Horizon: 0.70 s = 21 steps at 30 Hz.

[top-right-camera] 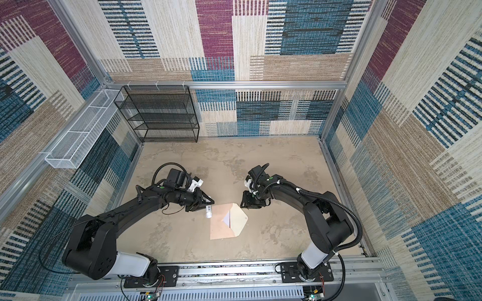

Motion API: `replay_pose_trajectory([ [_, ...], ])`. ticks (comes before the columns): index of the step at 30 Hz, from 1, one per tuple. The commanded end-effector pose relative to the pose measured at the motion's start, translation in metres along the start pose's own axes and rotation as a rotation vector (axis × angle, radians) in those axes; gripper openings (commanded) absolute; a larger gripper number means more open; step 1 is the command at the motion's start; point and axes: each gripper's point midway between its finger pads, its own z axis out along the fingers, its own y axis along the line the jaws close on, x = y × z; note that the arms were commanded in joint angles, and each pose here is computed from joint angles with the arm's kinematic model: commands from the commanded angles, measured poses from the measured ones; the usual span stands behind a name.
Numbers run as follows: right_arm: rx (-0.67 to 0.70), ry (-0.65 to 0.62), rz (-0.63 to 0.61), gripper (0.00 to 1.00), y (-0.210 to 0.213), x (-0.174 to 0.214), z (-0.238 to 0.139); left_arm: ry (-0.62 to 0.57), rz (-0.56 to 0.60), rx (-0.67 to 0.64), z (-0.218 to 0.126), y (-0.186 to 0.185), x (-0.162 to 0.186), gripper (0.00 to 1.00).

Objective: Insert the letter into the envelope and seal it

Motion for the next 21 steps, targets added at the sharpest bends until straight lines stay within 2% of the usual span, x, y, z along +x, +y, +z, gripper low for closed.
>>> replay_pose_trajectory([
  [1, -0.125, -0.057, -0.036, 0.37, 0.02, -0.007, -0.002, 0.053, 0.036, 0.046, 0.009, -0.001, 0.007, 0.0],
  [4, -0.121, -0.071, -0.035, 0.41, 0.014, -0.003, -0.002, 0.081, 0.021, 0.019, 0.019, 0.016, 0.014, 0.0],
  [8, -0.118, -0.069, -0.01, 0.54, 0.003, 0.007, 0.001, 0.103, 0.008, -0.006, 0.028, 0.03, 0.017, 0.0],
  [12, -0.115, -0.054, 0.008, 0.62, -0.005, 0.017, 0.006, 0.137, -0.007, -0.029, 0.038, 0.041, 0.021, 0.0],
  [21, -0.14, -0.023, 0.033, 0.7, -0.008, 0.024, 0.012, 0.205, -0.053, -0.09, 0.048, 0.069, 0.033, 0.0],
])
